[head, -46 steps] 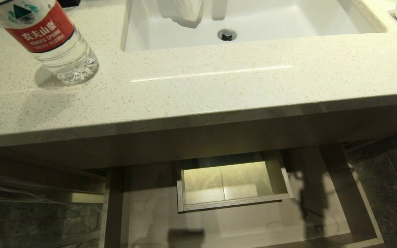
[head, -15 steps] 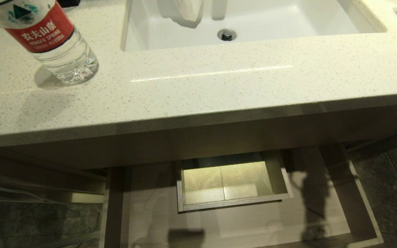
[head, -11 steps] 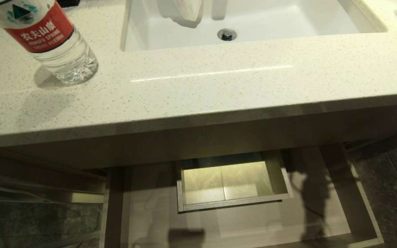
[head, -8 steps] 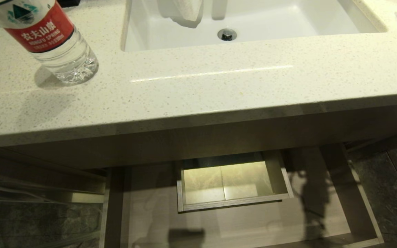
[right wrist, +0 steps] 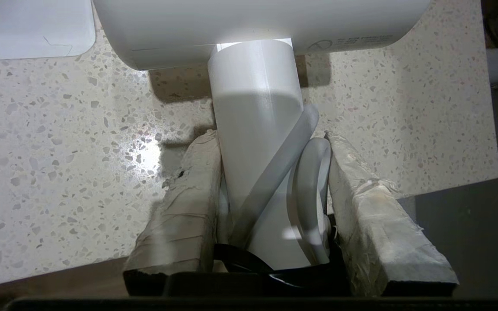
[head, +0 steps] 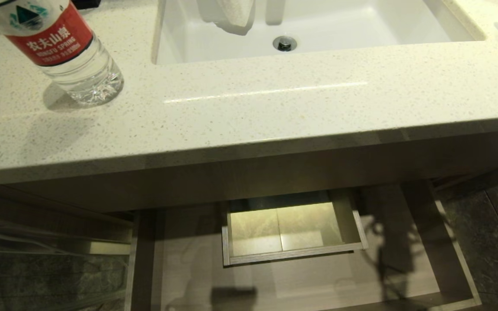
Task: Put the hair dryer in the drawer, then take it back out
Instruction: Pick up the hairdryer, then put it into the drawer
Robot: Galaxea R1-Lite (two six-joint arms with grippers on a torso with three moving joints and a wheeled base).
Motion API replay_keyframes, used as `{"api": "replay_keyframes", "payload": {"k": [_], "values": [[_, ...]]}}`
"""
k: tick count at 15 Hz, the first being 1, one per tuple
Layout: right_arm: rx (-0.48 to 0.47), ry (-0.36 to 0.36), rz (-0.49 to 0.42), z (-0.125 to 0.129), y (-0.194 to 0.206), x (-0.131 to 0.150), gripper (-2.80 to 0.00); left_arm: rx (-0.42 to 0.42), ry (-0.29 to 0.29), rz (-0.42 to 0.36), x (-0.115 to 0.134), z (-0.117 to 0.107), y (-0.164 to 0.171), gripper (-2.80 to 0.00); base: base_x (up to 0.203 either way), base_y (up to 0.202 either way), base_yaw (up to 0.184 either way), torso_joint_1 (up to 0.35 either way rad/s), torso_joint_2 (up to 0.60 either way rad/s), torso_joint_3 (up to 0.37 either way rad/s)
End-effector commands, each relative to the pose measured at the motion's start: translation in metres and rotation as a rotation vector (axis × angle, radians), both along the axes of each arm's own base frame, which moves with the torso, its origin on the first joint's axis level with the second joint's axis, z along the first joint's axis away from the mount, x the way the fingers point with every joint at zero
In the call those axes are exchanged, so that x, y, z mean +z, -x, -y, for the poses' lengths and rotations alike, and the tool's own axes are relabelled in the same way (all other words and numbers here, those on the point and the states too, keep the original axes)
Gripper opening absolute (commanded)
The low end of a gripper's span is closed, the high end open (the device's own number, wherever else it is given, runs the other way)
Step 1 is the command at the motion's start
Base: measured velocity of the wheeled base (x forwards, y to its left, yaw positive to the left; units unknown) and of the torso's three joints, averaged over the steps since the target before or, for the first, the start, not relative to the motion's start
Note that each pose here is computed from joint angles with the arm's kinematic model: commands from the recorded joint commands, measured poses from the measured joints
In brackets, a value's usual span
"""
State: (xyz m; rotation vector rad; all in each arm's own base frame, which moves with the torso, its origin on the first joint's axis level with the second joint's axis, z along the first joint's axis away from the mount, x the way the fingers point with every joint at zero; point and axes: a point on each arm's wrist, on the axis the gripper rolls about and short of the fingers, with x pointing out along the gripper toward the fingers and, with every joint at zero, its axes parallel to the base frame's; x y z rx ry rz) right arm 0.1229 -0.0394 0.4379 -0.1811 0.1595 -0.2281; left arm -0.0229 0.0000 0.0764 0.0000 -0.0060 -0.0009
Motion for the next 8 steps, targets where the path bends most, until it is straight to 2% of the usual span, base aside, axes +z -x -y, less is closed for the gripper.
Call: {"api": "replay_keyframes", "payload": {"k": [1,5,8], "values": [[-0.003,0.008,0.018,-0.005,0.016,0.003,-2.8,-0.001,0.0,-0.001,0.0,0.0,0.0,-2.8,0.0,0.0,0.0,0.0,0.0,0.0],[-0.007,0.018,0.043,-0.012,0.036,0.005,-2.8,-0.002,0.0,0.0,0.0,0.0,0.0,-2.8,0.0,0.0,0.0,0.0,0.0,0.0],[-0.002,0.047,0.052,-0.018,0.054,0.004,-2.8,-0.001,0.0,-0.001,0.0,0.0,0.0,-2.8,0.0,0.0,0.0,-0.262,0.1,-0.161]]}}
